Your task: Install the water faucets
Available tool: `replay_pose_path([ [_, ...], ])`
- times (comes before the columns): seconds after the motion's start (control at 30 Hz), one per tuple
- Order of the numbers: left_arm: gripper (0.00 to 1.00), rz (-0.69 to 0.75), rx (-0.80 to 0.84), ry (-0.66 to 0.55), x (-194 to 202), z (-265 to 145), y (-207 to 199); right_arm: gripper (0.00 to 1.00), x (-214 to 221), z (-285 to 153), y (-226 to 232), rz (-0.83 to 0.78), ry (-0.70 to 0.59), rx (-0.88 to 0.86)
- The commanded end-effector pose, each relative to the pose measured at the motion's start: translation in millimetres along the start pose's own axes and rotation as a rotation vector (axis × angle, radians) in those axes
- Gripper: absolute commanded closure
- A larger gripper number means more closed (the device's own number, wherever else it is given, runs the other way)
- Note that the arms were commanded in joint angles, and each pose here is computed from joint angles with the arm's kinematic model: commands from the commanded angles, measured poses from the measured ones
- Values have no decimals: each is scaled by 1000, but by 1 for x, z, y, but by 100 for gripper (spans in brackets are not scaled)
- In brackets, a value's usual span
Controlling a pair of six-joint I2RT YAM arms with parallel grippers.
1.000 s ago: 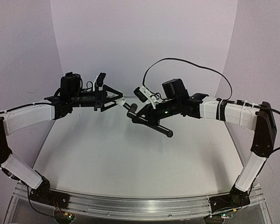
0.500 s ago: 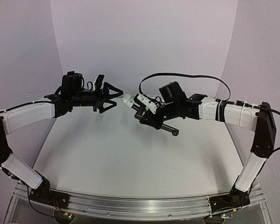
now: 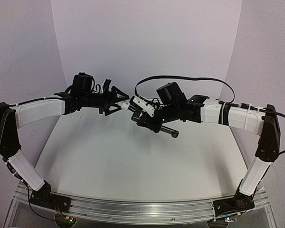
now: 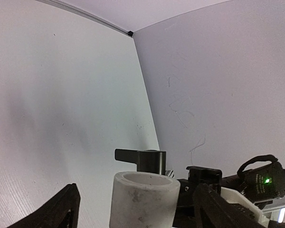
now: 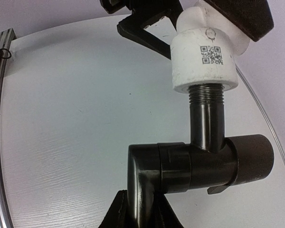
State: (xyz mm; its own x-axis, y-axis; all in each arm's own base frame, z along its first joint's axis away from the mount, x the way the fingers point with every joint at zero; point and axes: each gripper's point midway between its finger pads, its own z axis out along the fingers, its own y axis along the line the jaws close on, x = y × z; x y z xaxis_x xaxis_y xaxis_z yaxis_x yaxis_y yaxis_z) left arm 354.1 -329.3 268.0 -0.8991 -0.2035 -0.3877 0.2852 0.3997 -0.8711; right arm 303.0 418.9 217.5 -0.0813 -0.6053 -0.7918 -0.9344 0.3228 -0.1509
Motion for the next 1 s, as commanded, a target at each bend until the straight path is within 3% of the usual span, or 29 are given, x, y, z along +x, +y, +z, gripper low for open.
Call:
replay_pose_path([
  [0.0, 30, 60, 68, 19, -3, 0, -22, 100, -65, -22, -11, -47, -187, 48],
  [0.1, 49, 160, 193, 19, 1, -4, -42, 100, -67, -22, -6, -38, -196, 17],
  [0.2, 58, 270, 286, 34, 12, -13, -56, 100, -70, -25, 8, -25, -225, -79],
  [0.27, 70, 359, 354, 60, 22, -20, -67, 100, -76, -34, 21, 3, -268, -203],
  [0.37, 78, 473, 415, 89, 36, -30, -77, 100, -85, -58, 43, 53, -346, -472],
  [0.53, 83, 682, 519, 96, 55, -49, -98, 100, -98, -102, 81, 95, -418, -906],
  [0.6, 87, 768, 548, 79, 61, -55, -105, 100, -102, -112, 86, 101, -425, -982],
  [0.7, 90, 852, 554, 64, 63, -60, -110, 100, -103, -116, 87, 94, -431, -994],
  [0.9, 87, 863, 485, 45, 53, -56, -109, 100, -95, -103, 81, 84, -419, -879],
  [0.97, 72, 854, 464, 15, 48, -57, -110, 100, -89, -90, 74, 90, -400, -806],
])
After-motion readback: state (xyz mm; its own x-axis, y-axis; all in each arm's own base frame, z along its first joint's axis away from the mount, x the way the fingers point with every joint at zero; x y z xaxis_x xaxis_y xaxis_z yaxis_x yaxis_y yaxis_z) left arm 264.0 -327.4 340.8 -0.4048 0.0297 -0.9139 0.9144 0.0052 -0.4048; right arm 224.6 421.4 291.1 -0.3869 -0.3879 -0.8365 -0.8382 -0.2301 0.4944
